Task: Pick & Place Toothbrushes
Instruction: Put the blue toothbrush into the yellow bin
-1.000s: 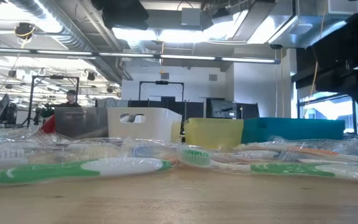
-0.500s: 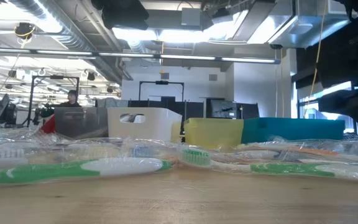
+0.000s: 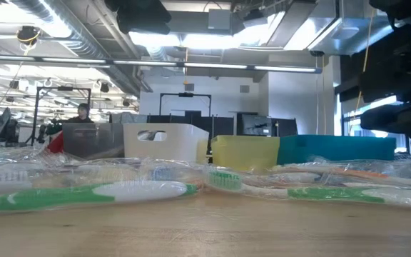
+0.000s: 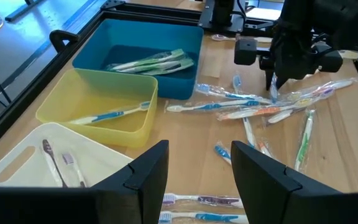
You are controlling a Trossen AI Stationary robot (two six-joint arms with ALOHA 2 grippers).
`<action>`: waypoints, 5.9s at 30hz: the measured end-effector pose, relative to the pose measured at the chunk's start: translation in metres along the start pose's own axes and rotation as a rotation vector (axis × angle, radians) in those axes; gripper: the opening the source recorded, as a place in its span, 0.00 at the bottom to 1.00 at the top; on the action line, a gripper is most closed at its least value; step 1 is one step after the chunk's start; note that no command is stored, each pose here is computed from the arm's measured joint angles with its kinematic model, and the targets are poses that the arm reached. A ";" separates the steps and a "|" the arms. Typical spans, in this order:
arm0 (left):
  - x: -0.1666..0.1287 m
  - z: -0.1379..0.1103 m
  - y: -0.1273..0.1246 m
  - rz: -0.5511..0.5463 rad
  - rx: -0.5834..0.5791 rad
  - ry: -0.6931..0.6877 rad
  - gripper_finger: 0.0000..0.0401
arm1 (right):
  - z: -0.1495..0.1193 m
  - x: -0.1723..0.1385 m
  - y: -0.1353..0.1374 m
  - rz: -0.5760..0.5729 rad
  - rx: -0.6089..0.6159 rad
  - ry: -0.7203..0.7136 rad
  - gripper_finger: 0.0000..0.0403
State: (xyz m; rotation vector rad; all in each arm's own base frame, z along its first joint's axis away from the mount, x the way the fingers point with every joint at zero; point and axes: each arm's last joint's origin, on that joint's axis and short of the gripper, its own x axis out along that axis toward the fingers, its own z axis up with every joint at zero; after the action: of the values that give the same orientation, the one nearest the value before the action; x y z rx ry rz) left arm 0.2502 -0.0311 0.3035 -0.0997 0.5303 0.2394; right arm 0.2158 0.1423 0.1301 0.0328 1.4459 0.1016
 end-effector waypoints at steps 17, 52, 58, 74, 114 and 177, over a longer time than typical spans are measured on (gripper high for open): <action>0.000 0.000 -0.001 -0.044 0.000 0.014 0.42 | 0.013 -0.043 0.003 -0.165 0.028 0.052 0.12; 0.076 0.014 -0.037 -0.154 0.465 -0.348 0.42 | 0.101 -0.204 0.041 -0.697 -0.459 -0.680 0.12; 0.076 0.021 -0.034 -0.214 0.482 -0.419 0.42 | 0.117 -0.215 0.040 -0.728 -0.500 -0.796 0.12; 0.070 0.033 -0.035 -0.207 0.516 -0.567 0.42 | 0.132 -0.226 0.033 -0.686 -0.475 -0.929 0.12; 0.070 0.029 -0.033 -0.197 0.539 -0.498 0.03 | 0.117 -0.224 0.043 -0.909 -0.355 -0.855 0.93; 0.251 0.031 0.124 -0.211 1.501 0.562 0.04 | 0.038 -0.178 0.045 -0.792 0.062 -0.650 0.77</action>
State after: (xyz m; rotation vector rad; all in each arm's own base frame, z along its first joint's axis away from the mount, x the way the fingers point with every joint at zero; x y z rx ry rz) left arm 0.4436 0.1436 0.1980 1.2640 1.1305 -0.4489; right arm 0.2293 0.1729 0.3146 -0.4195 0.7315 -0.5586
